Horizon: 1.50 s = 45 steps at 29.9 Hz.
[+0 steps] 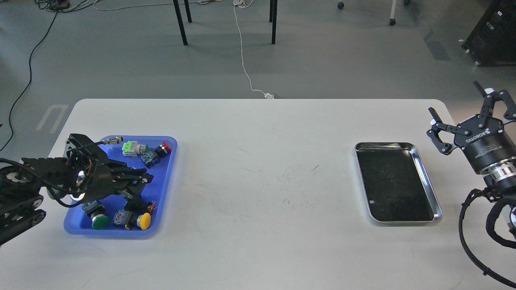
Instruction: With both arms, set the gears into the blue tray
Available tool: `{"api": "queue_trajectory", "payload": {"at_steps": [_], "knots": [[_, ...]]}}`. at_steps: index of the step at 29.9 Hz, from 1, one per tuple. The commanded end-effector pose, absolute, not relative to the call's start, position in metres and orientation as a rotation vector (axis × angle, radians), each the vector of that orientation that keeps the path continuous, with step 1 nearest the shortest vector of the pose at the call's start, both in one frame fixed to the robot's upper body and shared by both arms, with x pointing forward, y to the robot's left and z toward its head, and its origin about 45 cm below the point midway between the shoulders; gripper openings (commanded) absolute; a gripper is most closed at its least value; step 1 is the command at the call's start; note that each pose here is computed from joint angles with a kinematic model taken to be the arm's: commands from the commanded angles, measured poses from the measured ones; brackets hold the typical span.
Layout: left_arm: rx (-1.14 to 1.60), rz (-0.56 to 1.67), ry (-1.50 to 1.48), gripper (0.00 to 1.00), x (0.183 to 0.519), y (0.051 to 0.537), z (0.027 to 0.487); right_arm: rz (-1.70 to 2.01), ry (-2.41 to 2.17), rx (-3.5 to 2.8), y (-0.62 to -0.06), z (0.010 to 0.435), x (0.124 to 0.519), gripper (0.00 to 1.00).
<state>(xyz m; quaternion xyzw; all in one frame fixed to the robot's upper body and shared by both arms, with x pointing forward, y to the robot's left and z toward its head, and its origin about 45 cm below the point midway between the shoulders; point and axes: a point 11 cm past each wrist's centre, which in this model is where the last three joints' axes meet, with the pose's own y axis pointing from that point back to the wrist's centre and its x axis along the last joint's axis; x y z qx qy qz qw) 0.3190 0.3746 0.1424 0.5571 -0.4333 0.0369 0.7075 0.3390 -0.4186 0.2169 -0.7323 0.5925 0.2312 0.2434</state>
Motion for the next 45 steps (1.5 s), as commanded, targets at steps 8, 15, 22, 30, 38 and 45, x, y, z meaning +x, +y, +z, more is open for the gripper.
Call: {"api": "queue_trajectory", "payload": {"at_steps": [8, 15, 22, 30, 38, 45], "knots": [[1.306, 0.108, -0.914, 0.16, 0.314, 0.41, 0.133, 0.626, 1.625, -2.004, -0.421, 0.218, 0.339, 0.96], [1.366, 0.143, -0.888, 0.18, 0.316, 0.45, 0.129, 0.63, 1.622, -2.003, -0.419, 0.217, 0.339, 0.97], [1.346, 0.158, -0.897, 0.53, 0.319, 0.442, 0.125, 0.629, 1.62, -2.005, -0.42, 0.218, 0.339, 0.96], [1.255, 0.289, -0.867, 0.85, 0.329, 0.433, 0.134, 0.629, 1.623, -2.006, -0.421, 0.218, 0.338, 0.96], [0.949, 0.719, -0.696, 0.97, 0.383, 0.416, 0.201, 0.591, 1.61, -1.978, -0.422, 0.228, 0.346, 0.98], [0.469, 1.175, -0.273, 0.98, 0.43, 0.405, 0.261, 0.441, 1.72, -1.833, -0.447, 0.257, 0.377, 0.99]]}}
